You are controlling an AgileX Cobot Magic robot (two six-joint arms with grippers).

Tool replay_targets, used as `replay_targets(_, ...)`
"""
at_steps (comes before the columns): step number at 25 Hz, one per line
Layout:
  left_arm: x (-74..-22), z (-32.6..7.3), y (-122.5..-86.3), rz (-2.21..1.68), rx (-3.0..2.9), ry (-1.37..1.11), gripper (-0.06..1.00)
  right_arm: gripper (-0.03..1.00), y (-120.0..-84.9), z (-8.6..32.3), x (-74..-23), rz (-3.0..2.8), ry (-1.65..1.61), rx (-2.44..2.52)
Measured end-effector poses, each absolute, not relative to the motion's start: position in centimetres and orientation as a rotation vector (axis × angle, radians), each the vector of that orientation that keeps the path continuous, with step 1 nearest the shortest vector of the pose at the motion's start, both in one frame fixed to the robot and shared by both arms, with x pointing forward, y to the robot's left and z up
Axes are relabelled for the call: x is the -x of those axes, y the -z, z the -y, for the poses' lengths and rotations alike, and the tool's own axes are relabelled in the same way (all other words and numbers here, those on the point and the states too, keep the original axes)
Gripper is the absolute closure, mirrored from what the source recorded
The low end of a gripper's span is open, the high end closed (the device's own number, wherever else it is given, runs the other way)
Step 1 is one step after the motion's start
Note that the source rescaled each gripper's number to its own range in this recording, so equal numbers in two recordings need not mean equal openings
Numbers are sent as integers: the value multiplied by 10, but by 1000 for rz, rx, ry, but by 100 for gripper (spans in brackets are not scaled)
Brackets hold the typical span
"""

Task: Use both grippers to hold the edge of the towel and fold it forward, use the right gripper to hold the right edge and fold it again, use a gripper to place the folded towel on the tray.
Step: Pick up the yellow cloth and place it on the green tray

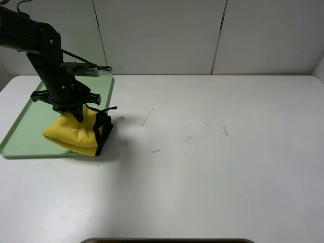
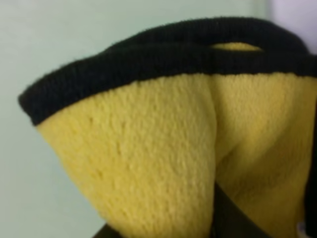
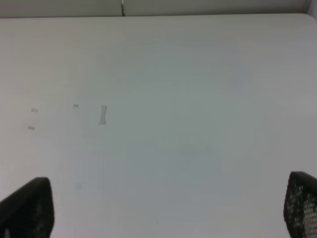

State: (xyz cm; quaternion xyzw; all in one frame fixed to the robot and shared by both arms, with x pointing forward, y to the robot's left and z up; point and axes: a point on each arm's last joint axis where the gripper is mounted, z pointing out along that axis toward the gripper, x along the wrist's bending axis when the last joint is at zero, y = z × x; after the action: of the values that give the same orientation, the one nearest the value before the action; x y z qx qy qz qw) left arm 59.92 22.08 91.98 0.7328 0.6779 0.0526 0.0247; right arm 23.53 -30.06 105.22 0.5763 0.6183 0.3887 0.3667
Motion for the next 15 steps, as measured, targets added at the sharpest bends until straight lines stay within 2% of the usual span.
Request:
replay_targets(9,-627,-273,-915,-2080,-2085,-377,79,-3,-1052,301,-235,-1589,-999,-1481)
replay_targets(15,-635,-283,-902,-2070,-2042,-410,79,-3,-1052,301,-235,-1589,-999,-1481)
